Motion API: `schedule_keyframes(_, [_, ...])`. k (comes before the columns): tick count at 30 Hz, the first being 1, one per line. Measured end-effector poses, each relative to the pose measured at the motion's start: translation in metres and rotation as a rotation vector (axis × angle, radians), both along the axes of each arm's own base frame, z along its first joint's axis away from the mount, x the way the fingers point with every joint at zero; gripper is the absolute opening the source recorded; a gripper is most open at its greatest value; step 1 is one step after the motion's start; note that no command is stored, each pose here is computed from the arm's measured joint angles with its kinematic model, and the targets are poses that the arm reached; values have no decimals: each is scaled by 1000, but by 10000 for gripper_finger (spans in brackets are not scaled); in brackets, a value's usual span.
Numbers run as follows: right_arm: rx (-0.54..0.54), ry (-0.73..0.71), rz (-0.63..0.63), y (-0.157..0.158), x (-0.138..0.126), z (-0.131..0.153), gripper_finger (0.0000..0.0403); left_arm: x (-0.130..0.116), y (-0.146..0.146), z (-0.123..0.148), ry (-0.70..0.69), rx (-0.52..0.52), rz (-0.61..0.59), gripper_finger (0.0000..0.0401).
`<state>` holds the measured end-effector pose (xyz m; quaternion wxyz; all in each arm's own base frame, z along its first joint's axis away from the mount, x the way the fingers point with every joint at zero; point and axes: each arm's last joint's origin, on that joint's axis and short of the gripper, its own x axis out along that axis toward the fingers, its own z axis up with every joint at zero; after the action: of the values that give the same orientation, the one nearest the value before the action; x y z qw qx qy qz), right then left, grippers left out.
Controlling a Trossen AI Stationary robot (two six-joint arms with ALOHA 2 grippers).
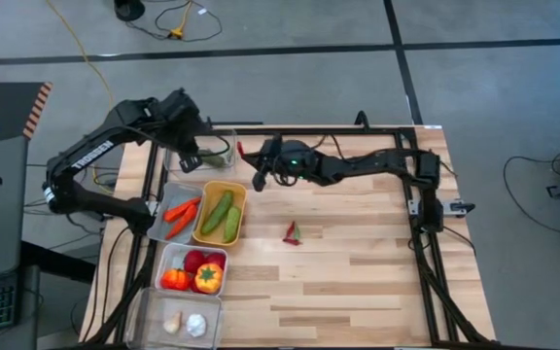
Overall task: Sort produce into baskets
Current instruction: Put the middle right pepper into the transparent bin, then put the bottom center pepper into the top transparent bin
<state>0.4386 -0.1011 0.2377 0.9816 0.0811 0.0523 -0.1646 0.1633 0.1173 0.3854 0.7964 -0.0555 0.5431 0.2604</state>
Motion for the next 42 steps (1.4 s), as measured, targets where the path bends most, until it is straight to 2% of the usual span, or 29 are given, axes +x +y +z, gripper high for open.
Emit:
schedule_keyframes(9, [-9, -41, -20, -27, 65, -26, 38, 2, -6, 1, -9, 0, -30, 108])
schedule_keyframes(16, [-11, -64, -12, -34, 89, -32, 41, 2, -6, 1, 2, 9, -50, 108])
schedule_keyframes(23, [1, -22, 4, -37, 90, -27, 78, 2, -6, 1, 7, 12, -59, 108])
schedule_keyframes(30, [-2, -22, -3, -37, 90, -23, 153, 2, -6, 0, 5, 6, -46, 108])
schedule_keyframes(35, [23, 78, -4, -36, 85, -21, 192, 2, -6, 0, 5, 7, -6, 108])
schedule_keyframes(37, [16, 151, -2, -35, 77, -10, 199, 2, -6, 0, 5, 2, -10, 108])
schedule_keyframes(42, [-76, 303, 10, -30, 50, 35, 202, 5, -9, 0, -53, -78, -128, 108])
